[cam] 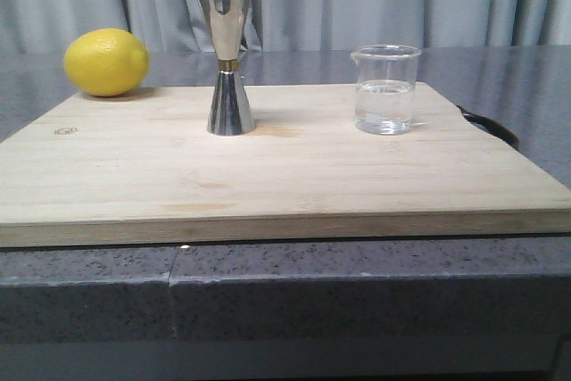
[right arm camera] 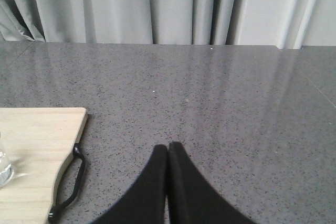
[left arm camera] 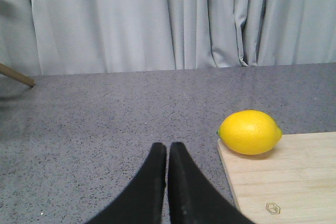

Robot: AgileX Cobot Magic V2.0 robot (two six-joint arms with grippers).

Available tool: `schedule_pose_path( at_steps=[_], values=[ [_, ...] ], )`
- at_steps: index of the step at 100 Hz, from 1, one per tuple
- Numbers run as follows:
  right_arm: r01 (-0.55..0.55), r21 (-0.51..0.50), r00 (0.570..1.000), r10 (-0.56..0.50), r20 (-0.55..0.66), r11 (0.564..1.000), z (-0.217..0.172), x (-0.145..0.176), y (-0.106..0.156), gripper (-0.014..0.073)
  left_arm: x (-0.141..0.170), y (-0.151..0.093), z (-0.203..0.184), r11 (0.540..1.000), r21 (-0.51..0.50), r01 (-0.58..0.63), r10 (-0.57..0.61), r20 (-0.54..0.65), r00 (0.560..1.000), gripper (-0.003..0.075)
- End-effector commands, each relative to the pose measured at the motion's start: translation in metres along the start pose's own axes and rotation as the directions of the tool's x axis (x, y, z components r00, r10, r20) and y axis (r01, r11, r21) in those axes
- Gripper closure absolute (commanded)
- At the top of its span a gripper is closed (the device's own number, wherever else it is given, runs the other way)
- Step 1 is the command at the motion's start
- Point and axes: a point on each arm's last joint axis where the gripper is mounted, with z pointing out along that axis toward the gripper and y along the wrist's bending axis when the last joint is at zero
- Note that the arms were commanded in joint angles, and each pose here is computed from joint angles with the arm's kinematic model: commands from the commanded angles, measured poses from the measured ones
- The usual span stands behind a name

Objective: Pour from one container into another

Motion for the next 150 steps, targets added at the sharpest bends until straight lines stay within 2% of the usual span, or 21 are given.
schedule_pose_path(
  at_steps=[1,11,16,20,27,35,39,46,115,129,139,150],
  values=[
    [0.025,0.007,0.995,-0.026,0.093,1.000,-0.001,-0.017,-0.001,0.0657,-0.015,0.001,0.000,1.000,-0.004,0.000,0.000,0.088,0.996,0.0739],
    [0.024,0.007,0.995,-0.024,0.093,1.000,-0.001,-0.017,-0.001,0.0648,-0.015,0.001,-0.001,1.000,-0.004,0.000,0.000,0.091,0.996,0.0737],
    [0.028,0.008,0.995,-0.028,0.100,1.000,-0.001,-0.018,-0.001,0.0605,-0.016,0.001,-0.001,1.000,-0.007,-0.007,0.008,0.097,0.995,0.0714],
    [0.032,0.009,0.993,-0.033,0.110,0.999,-0.001,-0.019,-0.001,0.0538,-0.016,0.001,-0.001,1.000,-0.008,-0.009,0.010,0.097,0.995,0.0673],
    [0.044,0.013,0.992,-0.045,0.117,0.999,-0.001,-0.019,-0.001,0.0388,-0.016,0.001,-0.001,1.000,-0.011,-0.017,0.018,0.097,0.995,0.0534],
    [0.053,0.017,0.992,-0.055,0.117,0.998,-0.001,-0.019,-0.001,0.0204,-0.016,0.001,-0.001,1.000,-0.011,-0.017,0.018,0.098,0.995,0.0332],
    [0.053,0.017,0.992,-0.055,0.117,0.998,-0.001,-0.019,-0.001,0.0147,-0.016,0.001,-0.001,1.000,-0.011,-0.017,0.018,0.098,0.995,0.0253],
    [0.053,0.017,0.992,-0.055,0.117,0.998,-0.001,-0.019,-0.001,0.0081,-0.016,0.001,-0.001,1.000,-0.011,-0.017,0.018,0.098,0.995,0.0182],
    [0.033,0.014,0.991,-0.035,0.127,0.999,-0.005,-0.027,-0.002,0.0071,-0.018,0.001,0.000,1.000,-0.012,-0.019,0.020,0.085,0.996,0.0279],
    [0.027,0.030,0.997,-0.030,0.073,0.999,-0.007,-0.046,-0.005,0.0071,-0.032,0.002,0.007,0.999,-0.018,-0.036,0.036,-0.005,0.999,0.0279],
    [0.025,0.042,1.000,-0.025,-0.005,0.999,-0.004,-0.056,-0.007,0.0062,-0.040,0.003,0.020,0.999,-0.016,-0.034,0.032,-0.128,0.991,0.0279],
    [0.018,0.044,0.997,-0.015,-0.072,0.999,0.005,-0.065,-0.007,0.0006,-0.044,0.003,0.038,0.999,-0.013,-0.030,0.025,-0.249,0.968,0.0279]
  ],
)
